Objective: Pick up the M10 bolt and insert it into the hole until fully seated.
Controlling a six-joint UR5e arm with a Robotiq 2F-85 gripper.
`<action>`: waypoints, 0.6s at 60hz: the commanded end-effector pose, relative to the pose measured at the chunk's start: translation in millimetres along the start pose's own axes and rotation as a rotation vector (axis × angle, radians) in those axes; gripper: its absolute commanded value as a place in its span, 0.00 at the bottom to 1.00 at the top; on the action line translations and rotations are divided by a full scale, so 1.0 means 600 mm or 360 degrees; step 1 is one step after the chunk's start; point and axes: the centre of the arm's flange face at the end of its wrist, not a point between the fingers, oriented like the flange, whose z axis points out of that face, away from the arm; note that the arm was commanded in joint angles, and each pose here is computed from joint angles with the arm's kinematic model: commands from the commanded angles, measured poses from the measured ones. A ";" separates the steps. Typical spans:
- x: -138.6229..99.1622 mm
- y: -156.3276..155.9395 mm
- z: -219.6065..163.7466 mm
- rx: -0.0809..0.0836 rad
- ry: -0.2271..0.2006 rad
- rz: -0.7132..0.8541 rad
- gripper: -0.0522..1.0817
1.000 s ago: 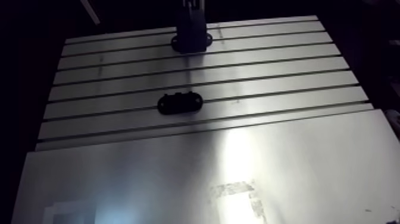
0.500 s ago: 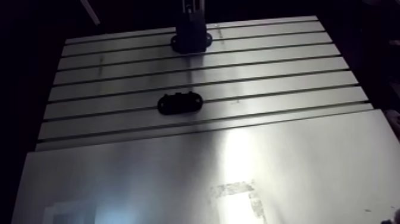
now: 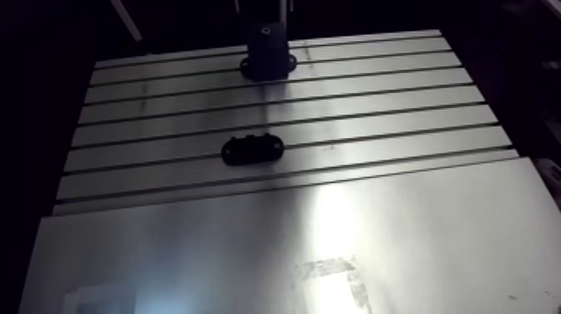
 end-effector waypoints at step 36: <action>-0.249 -0.052 -0.260 -0.0025 0.0130 -0.0092 0.05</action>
